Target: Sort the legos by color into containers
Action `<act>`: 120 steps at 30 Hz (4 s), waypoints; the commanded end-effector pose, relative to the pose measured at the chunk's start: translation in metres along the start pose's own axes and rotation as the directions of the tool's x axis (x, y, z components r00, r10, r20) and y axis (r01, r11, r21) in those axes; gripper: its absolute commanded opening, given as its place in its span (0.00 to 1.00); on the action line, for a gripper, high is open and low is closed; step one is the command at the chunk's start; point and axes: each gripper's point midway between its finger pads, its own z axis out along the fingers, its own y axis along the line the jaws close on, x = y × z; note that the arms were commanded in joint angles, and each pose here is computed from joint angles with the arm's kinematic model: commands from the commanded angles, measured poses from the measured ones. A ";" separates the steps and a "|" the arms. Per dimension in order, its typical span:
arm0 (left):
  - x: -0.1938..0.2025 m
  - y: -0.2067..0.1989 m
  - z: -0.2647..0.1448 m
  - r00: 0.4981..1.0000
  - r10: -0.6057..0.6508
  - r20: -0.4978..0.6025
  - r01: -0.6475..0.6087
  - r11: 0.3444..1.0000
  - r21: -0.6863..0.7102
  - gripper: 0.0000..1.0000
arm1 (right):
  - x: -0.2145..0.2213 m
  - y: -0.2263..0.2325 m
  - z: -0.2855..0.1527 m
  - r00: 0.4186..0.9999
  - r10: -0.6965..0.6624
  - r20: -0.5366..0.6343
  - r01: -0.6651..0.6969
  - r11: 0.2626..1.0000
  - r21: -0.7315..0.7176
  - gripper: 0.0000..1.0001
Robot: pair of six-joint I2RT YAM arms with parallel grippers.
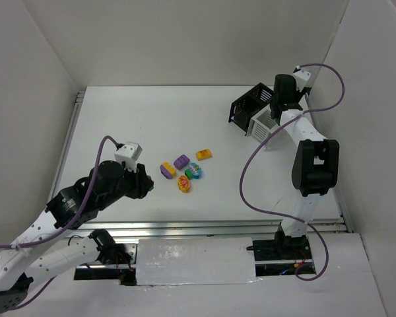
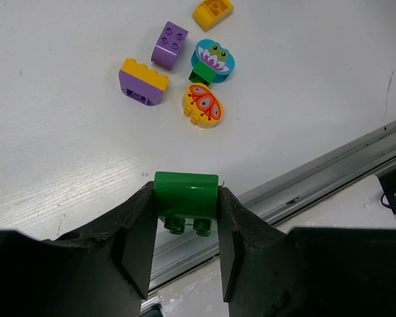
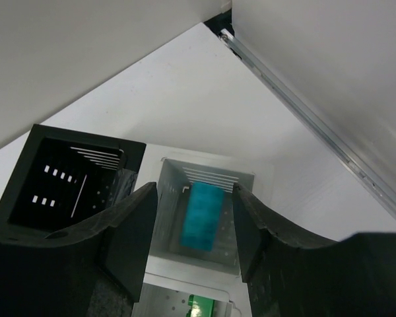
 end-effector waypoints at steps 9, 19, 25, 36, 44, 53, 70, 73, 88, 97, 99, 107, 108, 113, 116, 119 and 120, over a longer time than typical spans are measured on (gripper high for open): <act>-0.032 -0.029 0.004 0.996 -0.051 0.068 0.043 0.992 0.116 0.00 | -0.031 0.052 -0.078 0.989 0.067 -0.131 -0.116 0.901 -0.417 0.64; -0.126 -0.142 -0.050 0.970 -0.096 0.223 -0.070 0.770 0.634 0.00 | 0.021 0.090 -0.438 0.936 -0.245 -0.252 -0.301 -0.189 -0.935 0.82; -0.145 -0.171 -0.069 0.971 -0.145 0.192 -0.055 0.644 0.763 0.00 | 0.019 0.041 -0.560 0.939 -0.299 -0.171 -0.319 -0.567 -0.760 0.83; -0.140 -0.181 -0.062 0.971 -0.205 0.123 0.018 0.574 0.819 0.00 | -0.006 0.049 -0.582 0.950 -0.213 -0.228 -0.311 -0.571 -0.760 0.83; -0.139 -0.185 -0.056 0.972 -0.196 0.129 0.002 0.555 0.832 0.00 | -0.012 0.056 -0.596 0.937 -0.233 -0.259 -0.348 -0.601 -0.719 0.68; -0.132 -0.183 -0.051 0.975 -0.189 0.117 0.010 0.564 0.826 0.00 | -0.012 0.062 -0.597 0.928 -0.251 -0.276 -0.373 -0.611 -0.698 0.38; -0.175 -0.075 -0.035 0.890 -0.331 0.314 0.239 0.924 0.298 0.99 | 0.049 0.092 -0.536 0.916 -0.287 -0.281 -0.373 -0.346 -0.861 0.00; -0.176 -0.023 -0.044 0.862 -0.328 0.387 0.338 0.940 0.044 1.00 | 0.058 0.096 -0.502 0.907 -0.272 -0.320 -0.381 -0.212 -0.900 0.00; -0.049 0.081 -0.034 0.961 -0.122 0.249 0.222 0.876 -0.428 1.00 | 0.024 0.011 -0.209 0.940 -0.029 -0.340 -0.155 0.853 -0.498 0.00; -0.021 0.087 0.001 0.994 -0.077 0.082 0.108 0.861 -0.498 1.00 | 0.021 0.020 -0.129 0.915 -0.013 -0.404 -0.136 0.931 -0.340 0.00; -0.020 0.087 0.006 0.995 -0.080 0.064 0.102 0.863 -0.495 1.00 | 0.010 0.025 -0.119 0.920 -0.010 -0.392 -0.127 0.938 -0.323 0.00; -0.020 0.090 0.012 0.994 -0.093 0.052 0.107 0.875 -0.472 0.99 | 0.039 0.033 -0.078 0.881 -0.056 -0.470 -0.067 0.968 -0.240 0.00; -0.020 0.091 0.011 0.994 -0.095 0.053 0.109 0.873 -0.476 1.00 | 0.042 0.033 -0.079 0.878 -0.052 -0.475 -0.073 0.968 -0.240 0.00; -0.019 0.092 0.015 0.994 -0.101 0.044 0.110 0.875 -0.472 1.00 | 0.053 0.023 -0.097 0.882 -0.030 -0.470 -0.108 0.959 -0.264 0.01; -0.019 0.091 0.018 0.994 -0.102 0.034 0.106 0.880 -0.463 1.00 | 0.047 0.020 -0.109 0.892 -0.016 -0.451 -0.127 0.950 -0.286 0.03; -0.018 0.091 0.018 0.994 -0.102 0.028 0.103 0.880 -0.463 1.00 | 0.054 0.013 -0.108 0.889 -0.027 -0.457 -0.110 0.957 -0.270 0.06; -0.018 0.091 0.019 0.994 -0.102 0.028 0.103 0.880 -0.464 1.00 | 0.057 0.013 -0.110 0.884 -0.037 -0.466 -0.104 0.956 -0.274 0.07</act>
